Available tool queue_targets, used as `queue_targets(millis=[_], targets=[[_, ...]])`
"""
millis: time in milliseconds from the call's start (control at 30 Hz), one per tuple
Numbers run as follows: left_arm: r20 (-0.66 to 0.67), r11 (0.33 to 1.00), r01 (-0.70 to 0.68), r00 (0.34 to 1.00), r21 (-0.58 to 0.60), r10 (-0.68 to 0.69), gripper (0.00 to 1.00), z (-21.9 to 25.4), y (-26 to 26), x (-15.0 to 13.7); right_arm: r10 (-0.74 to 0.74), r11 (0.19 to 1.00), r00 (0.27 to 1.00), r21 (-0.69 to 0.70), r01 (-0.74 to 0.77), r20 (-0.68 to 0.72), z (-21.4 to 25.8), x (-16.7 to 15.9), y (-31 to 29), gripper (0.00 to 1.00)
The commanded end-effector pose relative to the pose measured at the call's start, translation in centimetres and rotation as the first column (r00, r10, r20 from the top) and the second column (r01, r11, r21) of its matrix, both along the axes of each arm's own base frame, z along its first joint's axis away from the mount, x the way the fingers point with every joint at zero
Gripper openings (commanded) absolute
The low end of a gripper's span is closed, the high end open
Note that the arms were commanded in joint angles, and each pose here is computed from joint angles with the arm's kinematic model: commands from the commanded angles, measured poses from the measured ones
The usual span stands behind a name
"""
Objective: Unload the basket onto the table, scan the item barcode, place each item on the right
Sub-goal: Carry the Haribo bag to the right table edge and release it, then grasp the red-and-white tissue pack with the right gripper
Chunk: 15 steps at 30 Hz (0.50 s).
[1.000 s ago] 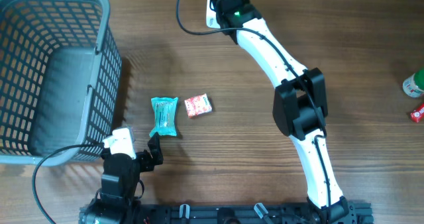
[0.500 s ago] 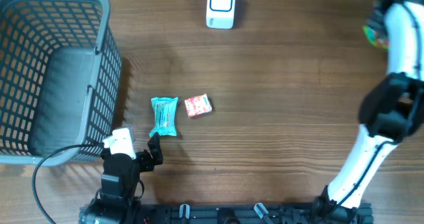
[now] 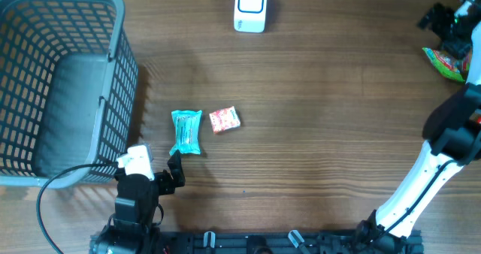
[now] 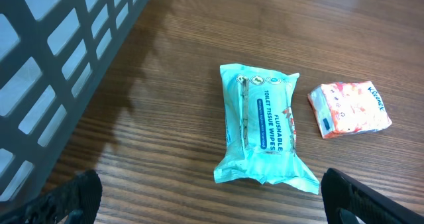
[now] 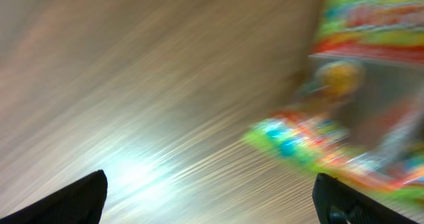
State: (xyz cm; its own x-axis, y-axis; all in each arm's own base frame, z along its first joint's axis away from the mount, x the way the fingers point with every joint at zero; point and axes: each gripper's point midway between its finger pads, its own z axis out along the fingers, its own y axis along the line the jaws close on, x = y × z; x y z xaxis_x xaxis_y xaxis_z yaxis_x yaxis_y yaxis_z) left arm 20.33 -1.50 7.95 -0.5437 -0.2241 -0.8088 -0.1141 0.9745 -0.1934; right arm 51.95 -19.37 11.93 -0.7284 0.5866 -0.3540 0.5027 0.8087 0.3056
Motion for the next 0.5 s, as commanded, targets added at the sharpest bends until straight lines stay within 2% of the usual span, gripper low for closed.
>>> queue_targets(millis=[0,33,100,200,267,333,400,467], targets=[[-0.001,1.000,-0.009,1.000,0.012,0.009,1.00,-0.2,0.3,0.0,0.250,0.958,0.952,0.098,-0.269,0.175,10.4,-0.1,11.9,1.00],[-0.001,1.000,-0.009,1.000,0.012,0.009,1.00,-0.2,0.3,0.0,0.290,0.943,0.946,0.123,-0.308,0.141,10.4,-1.0,14.4,1.00],[-0.001,1.000,-0.009,1.000,0.012,0.009,1.00,-0.2,0.3,0.0,0.490,0.858,0.872,0.173,-0.483,0.008,8.7,-4.5,22.2,1.00],[-0.001,1.000,-0.009,1.000,0.012,0.009,1.00,-0.2,0.3,0.0,0.738,0.670,0.669,0.216,-0.710,-0.093,5.7,-8.9,31.3,1.00],[-0.001,1.000,-0.009,1.000,0.013,0.009,1.00,-0.2,0.3,0.0,0.873,0.488,0.472,0.221,-0.845,-0.123,2.9,-12.2,37.7,1.00],[-0.001,1.000,-0.009,1.000,0.012,0.009,1.00,-0.2,0.3,0.0,0.895,0.443,0.413,0.229,-0.867,-0.171,0.9,-14.2,40.7,1.00],[-0.001,1.000,-0.009,1.000,0.012,0.009,1.00,-0.2,0.3,0.0,0.883,0.463,0.422,0.249,-0.850,-0.204,-1.4,-16.0,43.9,1.00],[-0.001,1.000,-0.009,1.000,0.012,0.009,1.00,-0.2,0.3,0.0,0.908,0.412,0.372,0.243,-0.878,-0.195,-3.4,-17.9,47.4,1.00]])
